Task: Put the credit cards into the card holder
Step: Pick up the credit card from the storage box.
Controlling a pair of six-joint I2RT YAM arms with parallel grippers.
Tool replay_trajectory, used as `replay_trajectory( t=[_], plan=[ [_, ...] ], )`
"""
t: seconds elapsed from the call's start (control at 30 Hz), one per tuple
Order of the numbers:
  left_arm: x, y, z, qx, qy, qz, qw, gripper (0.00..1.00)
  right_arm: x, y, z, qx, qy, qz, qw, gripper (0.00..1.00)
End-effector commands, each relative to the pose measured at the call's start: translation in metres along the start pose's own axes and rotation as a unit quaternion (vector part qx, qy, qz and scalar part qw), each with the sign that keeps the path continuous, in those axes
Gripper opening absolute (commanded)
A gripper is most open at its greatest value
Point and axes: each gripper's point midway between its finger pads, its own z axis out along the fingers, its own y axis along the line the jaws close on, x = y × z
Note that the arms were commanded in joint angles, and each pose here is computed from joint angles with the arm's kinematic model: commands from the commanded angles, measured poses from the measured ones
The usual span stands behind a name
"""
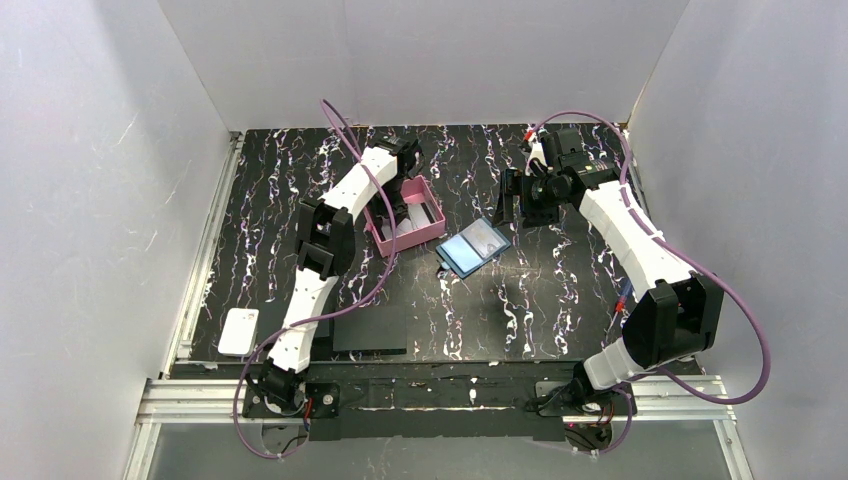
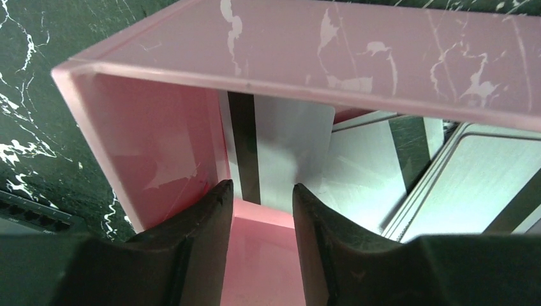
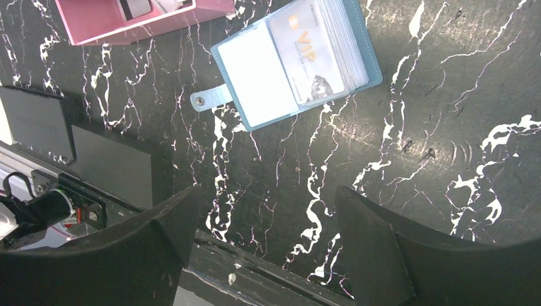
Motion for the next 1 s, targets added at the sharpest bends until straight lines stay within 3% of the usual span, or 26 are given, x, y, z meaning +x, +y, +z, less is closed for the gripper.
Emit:
replay_trajectory(
  t=[0.0, 0.1, 0.23, 0.3, 0.53, 0.87, 0.97],
  plan=[
    [-0.003, 0.011, -0.014, -0.01, -0.01, 0.019, 1.0, 0.37, -0.011, 0.006, -0.01, -0.012, -0.027, -0.003, 1.0, 0.85],
    [-0.006, 0.012, -0.016, -0.01, -0.017, 0.027, 0.999, 0.36, -0.01, 0.005, -0.01, -0.009, -0.026, -0.002, 1.0, 0.85],
    [-0.013, 0.007, -0.023, 0.008, -0.031, 0.051, 0.998, 0.53, -0.011, 0.006, -0.009, -0.012, -0.026, -0.002, 1.0, 0.85],
    [-0.015, -0.003, -0.028, 0.041, -0.032, 0.054, 0.997, 0.54, -0.01, 0.005, -0.007, -0.01, -0.023, -0.001, 1.0, 0.85],
    [-0.018, -0.061, -0.059, 0.243, 0.005, -0.011, 0.97, 0.39, -0.01, 0.005, -0.007, -0.011, -0.021, -0.002, 1.0, 0.85],
    [-0.022, -0.08, -0.052, 0.272, 0.014, -0.028, 0.962, 0.3, -0.011, 0.006, -0.004, -0.015, -0.016, 0.0, 1.0, 0.84],
    [-0.022, -0.081, -0.051, 0.274, 0.013, -0.026, 0.961, 0.34, -0.01, 0.006, -0.003, -0.014, -0.014, 0.001, 1.0, 0.84]
  ],
)
